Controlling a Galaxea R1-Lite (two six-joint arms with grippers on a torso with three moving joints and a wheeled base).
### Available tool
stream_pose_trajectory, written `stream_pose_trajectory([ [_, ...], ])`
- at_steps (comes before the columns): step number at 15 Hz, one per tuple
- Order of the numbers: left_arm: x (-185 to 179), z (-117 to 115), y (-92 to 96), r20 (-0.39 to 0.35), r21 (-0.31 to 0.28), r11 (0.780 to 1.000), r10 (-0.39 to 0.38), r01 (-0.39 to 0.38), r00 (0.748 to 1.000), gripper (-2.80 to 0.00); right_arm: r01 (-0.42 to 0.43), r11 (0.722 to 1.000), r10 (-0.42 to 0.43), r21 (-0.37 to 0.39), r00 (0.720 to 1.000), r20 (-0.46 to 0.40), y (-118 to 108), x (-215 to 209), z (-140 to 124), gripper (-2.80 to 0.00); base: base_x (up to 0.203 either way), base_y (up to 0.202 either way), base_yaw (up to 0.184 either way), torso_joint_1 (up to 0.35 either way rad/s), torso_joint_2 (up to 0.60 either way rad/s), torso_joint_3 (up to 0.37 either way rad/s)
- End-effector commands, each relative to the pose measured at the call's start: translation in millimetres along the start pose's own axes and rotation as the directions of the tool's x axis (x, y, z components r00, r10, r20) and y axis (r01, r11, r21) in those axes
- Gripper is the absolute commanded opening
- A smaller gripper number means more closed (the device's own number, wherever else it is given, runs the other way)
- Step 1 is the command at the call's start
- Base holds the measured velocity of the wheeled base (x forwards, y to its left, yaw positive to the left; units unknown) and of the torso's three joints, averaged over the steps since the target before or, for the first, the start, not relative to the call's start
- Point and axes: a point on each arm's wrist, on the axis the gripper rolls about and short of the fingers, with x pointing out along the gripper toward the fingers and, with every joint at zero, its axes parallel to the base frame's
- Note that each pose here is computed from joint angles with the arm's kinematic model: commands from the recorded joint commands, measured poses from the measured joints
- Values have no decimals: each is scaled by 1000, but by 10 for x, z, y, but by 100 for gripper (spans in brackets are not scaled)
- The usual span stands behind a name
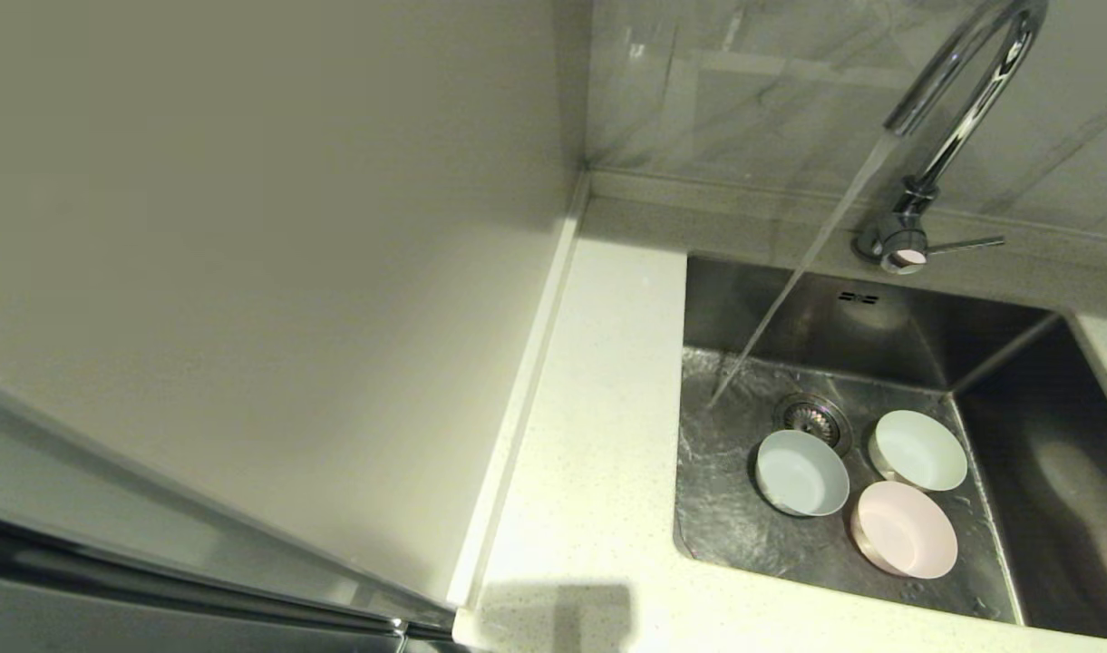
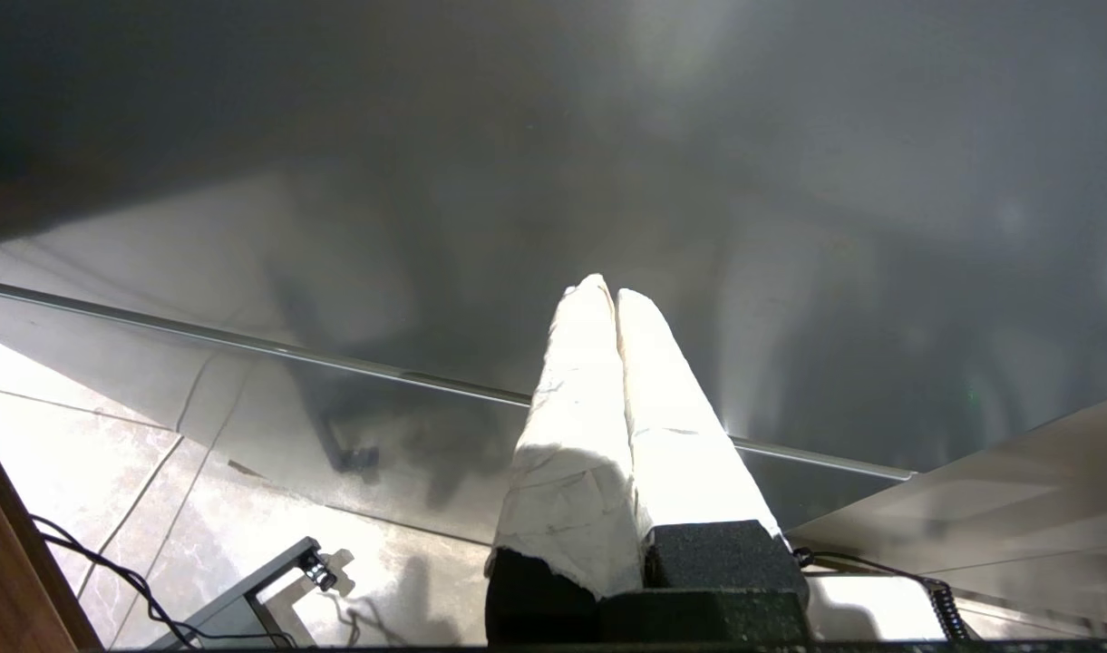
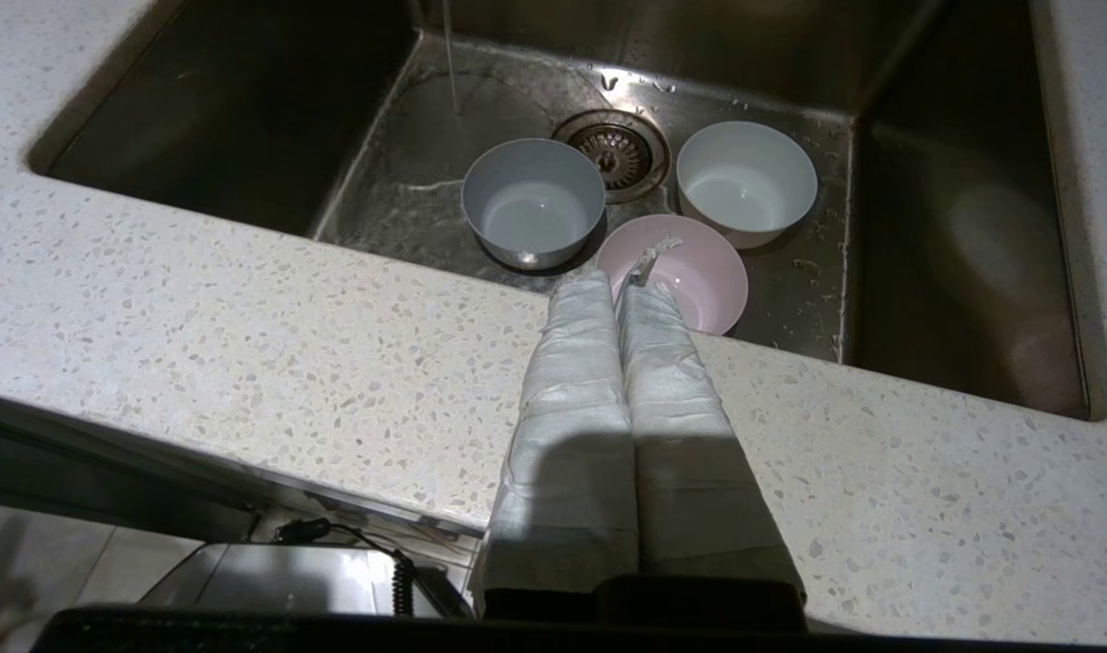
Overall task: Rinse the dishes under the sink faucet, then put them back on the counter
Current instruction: Wait for the water to rinse the bowl
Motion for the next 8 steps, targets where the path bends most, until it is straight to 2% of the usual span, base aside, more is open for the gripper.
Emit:
stream_pose_trajectory([
  [1, -2, 0, 0, 3, 0, 1000, 0, 0, 1000, -280, 0, 1000, 0, 0, 1000, -2, 0, 1, 1, -280, 0, 0, 0, 0, 0, 0],
  [8, -3, -1, 0, 5, -1, 1000, 0, 0, 1000, -280, 1, 1000, -1, 0, 1000, 0, 0, 1, 2, -280, 0, 0, 0, 0, 0, 0],
])
